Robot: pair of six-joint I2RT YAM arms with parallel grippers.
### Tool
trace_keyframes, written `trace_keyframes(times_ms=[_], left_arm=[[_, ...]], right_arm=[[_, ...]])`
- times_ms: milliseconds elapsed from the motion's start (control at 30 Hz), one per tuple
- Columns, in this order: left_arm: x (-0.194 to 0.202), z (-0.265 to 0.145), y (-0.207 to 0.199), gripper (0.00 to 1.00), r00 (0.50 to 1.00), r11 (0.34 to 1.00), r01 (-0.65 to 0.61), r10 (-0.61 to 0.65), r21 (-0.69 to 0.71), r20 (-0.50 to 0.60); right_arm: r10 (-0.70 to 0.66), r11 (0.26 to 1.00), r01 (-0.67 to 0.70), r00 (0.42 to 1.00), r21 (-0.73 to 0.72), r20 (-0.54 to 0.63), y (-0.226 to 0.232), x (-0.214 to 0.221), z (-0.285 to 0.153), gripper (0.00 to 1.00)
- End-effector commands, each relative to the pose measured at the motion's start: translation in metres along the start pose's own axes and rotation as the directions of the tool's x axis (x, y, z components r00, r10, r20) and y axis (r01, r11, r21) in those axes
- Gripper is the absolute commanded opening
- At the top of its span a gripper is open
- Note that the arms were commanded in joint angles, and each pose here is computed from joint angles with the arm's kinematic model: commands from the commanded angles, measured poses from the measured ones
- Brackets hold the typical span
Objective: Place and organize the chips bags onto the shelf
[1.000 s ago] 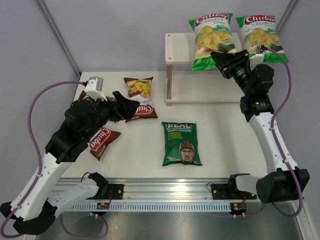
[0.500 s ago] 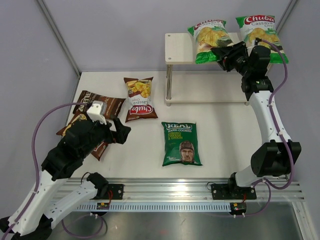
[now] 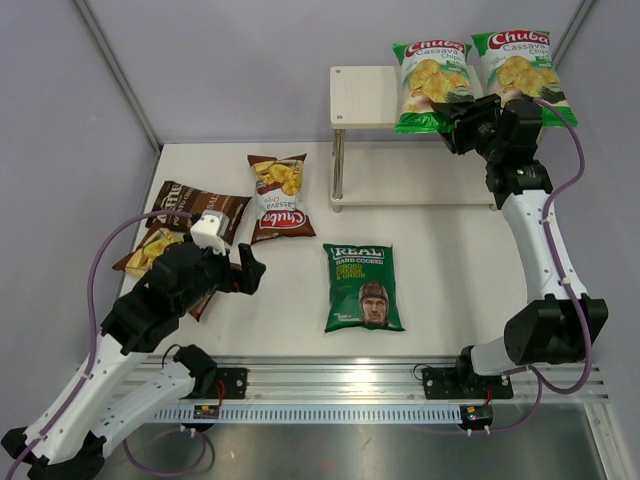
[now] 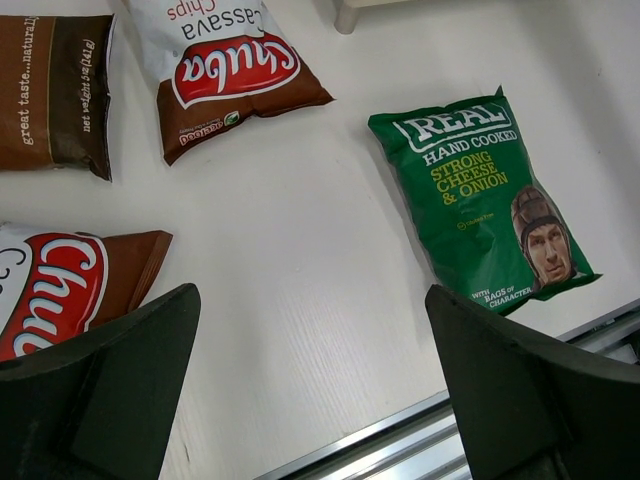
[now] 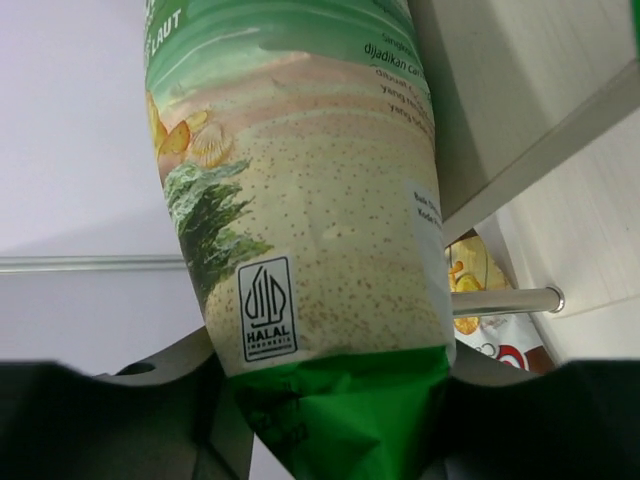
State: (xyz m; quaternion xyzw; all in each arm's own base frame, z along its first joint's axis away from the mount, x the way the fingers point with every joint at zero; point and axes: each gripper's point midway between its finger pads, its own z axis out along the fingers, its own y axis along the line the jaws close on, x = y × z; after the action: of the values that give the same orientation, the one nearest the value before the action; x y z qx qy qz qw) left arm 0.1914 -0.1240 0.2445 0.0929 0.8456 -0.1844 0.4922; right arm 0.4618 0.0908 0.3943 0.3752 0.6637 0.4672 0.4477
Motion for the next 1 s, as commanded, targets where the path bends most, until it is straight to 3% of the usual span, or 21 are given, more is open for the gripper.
trace_keyframes(times_ms=[0,100,500,633,967], left_arm=[[-0.011,0.000,0.001,0.99,0.998,1.000,-0.009,0.009,-0.003,0.059],[-0.010,0.001,0.000,0.99,0.998,1.000,-0.010,0.009,0.003,0.055],[-0.005,0.002,0.002,0.99,0.999,1.000,-0.024,0.024,0.005,0.047],[-0.005,0.003,0.001,0.99,0.999,1.000,-0.026,0.025,0.009,0.045],[-0.003,0.002,-0.001,0.99,0.999,0.999,-0.029,0.028,0.021,0.044]], right_arm=[[0.054,0.998,-0.050,0.992,-0.038,0.116,0.021,-0.017,-0.025,0.49],[0.063,0.998,-0.059,0.990,-0.038,0.125,0.020,-0.017,-0.027,0.45],[0.007,1.000,-0.006,0.996,-0.014,0.091,0.023,-0.043,-0.006,0.46],[0.010,1.000,-0.010,0.998,0.000,0.069,0.018,-0.047,-0.002,0.49],[0.016,0.999,-0.018,0.998,0.029,0.063,0.010,-0.042,-0.015,0.71]])
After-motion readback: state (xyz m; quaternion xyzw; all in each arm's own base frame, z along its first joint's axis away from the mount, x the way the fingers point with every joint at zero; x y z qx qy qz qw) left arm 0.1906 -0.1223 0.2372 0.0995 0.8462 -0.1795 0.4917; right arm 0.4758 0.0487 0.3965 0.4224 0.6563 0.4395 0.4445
